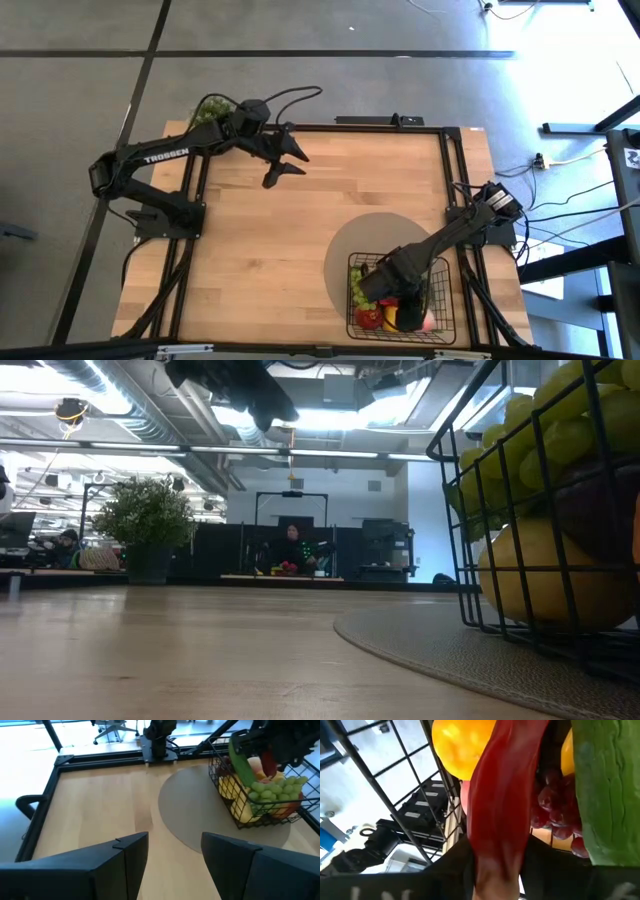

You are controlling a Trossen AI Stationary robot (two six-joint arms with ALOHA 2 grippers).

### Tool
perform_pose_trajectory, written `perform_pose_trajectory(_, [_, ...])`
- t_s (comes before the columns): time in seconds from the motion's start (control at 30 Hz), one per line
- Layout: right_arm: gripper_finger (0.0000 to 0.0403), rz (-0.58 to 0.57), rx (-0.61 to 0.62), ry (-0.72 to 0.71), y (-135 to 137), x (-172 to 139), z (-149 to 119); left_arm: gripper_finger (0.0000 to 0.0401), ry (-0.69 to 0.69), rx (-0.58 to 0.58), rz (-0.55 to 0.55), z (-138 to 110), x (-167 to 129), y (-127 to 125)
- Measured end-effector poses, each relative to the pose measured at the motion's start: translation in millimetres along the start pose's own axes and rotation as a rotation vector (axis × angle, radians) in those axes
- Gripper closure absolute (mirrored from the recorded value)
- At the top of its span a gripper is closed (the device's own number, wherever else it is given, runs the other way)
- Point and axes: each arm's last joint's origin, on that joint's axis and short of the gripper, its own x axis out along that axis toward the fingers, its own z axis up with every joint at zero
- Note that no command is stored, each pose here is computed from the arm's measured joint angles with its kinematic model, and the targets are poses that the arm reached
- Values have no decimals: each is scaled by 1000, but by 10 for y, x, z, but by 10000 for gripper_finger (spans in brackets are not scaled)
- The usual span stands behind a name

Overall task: Build produce basket
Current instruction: Put the red pepper into the wire basket, then return to Home Position

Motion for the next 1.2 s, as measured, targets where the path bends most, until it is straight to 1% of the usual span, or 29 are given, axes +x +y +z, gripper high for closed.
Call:
perform_pose_trajectory(0.13, [257,-7,-45,2,-4,5,2,229,-1,1,-6,1,3,-7])
perform_pose_trajectory(0.23, [222,-31,-52,-12,-13,5,4,229,0,0,-5,1,2,-5])
perform_pose_trajectory(0.33, [199,-37,-70,-8,-18,6,0,229,0,0,-5,1,3,-6])
perform_pose_trajectory(0.4, [193,-35,-63,-4,-19,5,-2,229,-1,0,-9,2,3,-8])
perform_pose_trajectory(0.5, [190,1,-33,45,-25,0,-26,229,-6,-25,-19,7,-6,-14])
perform_pose_trajectory(0.57, [190,10,-7,69,-29,-1,-42,229,-13,-44,-16,33,-68,-44])
perform_pose_trajectory(0.63, [190,-15,39,85,-49,-3,-66,229,-39,-30,-13,87,-159,-90])
perform_pose_trajectory(0.7, [191,-38,117,107,-72,-8,-89,229,-42,-27,-15,117,-255,-157])
perform_pose_trajectory(0.8, [209,-25,199,153,-110,-38,-107,229,-69,-4,-16,185,-412,-272])
perform_pose_trajectory(0.87, [239,0,213,179,-119,-77,-114,229,-82,-15,-31,218,-527,-364])
perform_pose_trajectory(0.97, [304,37,240,195,-140,-134,-97,229,-56,-130,-55,210,-656,-480])
perform_pose_trajectory(1.07, [377,75,274,192,-153,-224,-69,229,-62,-181,-69,224,-768,-572])
perform_pose_trajectory(1.1, [389,85,272,180,-151,-261,-58,229,-63,-187,-74,226,-809,-604])
perform_pose_trajectory(1.2, [390,98,288,127,-135,-423,-36,229,-99,-212,-93,265,-904,-680])
